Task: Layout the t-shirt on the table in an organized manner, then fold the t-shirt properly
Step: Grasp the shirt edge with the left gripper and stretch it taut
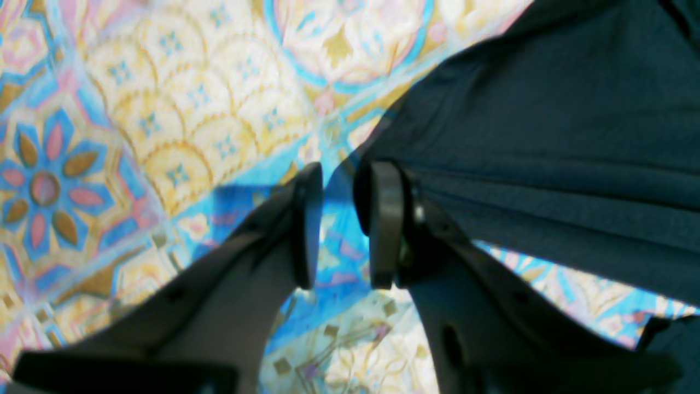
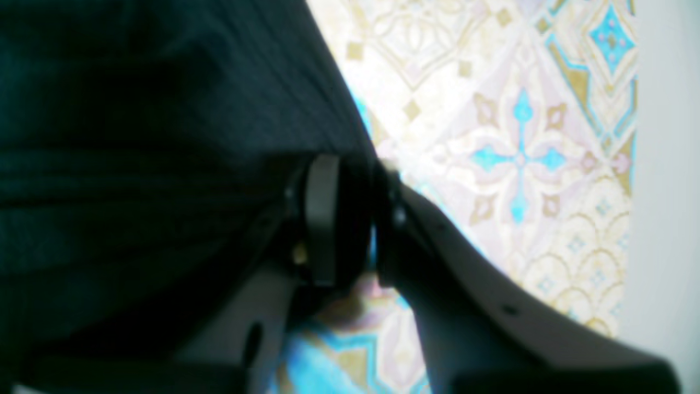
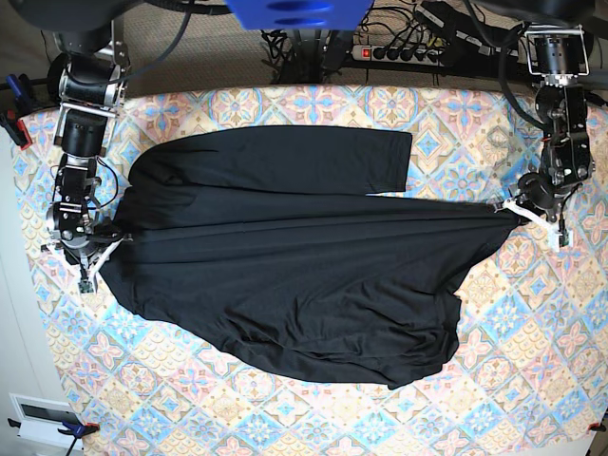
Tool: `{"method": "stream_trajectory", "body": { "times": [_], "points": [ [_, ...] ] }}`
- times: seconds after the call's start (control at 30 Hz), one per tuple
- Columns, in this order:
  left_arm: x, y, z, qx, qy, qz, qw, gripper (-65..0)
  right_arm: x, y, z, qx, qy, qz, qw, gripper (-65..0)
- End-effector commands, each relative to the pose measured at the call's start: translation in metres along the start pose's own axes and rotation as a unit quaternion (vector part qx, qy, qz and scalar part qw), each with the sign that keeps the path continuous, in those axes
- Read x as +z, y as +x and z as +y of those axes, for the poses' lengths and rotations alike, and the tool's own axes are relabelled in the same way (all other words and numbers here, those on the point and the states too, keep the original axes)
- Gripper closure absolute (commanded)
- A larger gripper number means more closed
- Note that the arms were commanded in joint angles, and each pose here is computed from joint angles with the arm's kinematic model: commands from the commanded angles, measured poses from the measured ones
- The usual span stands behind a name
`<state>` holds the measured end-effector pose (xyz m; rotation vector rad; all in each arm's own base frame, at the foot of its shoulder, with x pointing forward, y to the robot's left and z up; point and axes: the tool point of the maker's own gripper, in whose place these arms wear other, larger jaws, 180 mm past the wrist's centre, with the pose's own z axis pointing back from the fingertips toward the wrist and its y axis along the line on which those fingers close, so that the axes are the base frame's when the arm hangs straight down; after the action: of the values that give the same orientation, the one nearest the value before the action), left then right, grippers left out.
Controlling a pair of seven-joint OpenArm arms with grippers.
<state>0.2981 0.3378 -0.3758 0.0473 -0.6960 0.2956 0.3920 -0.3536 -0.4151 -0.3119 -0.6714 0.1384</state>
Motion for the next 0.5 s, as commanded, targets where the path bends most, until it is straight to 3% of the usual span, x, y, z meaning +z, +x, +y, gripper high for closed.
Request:
{"method": "stream_trajectory", "body": {
  "times": [0.0, 0.13, 0.47],
  "points": [
    [0.007, 0.010, 0.014, -0.018, 0.019, -0.012, 1.000, -15.1, 0.007, 0.008, -0.015, 0.007, -0.019, -0.019, 0.9996, -12.1],
    [0.001, -0.010, -0.002, -0.056, 0.006, 0.018, 0.998, -18.6, 0.018, -0.002, -0.010, 0.027, -0.023, -0.028, 0.9990, -12.3],
    [0.000, -0.020, -0.001, -0.052, 0.004, 0.030, 0.998, -32.3, 0.047, -0.007, -0.003, 0.065, -0.033, -0.050, 0.9961, -12.5]
  ]
}}
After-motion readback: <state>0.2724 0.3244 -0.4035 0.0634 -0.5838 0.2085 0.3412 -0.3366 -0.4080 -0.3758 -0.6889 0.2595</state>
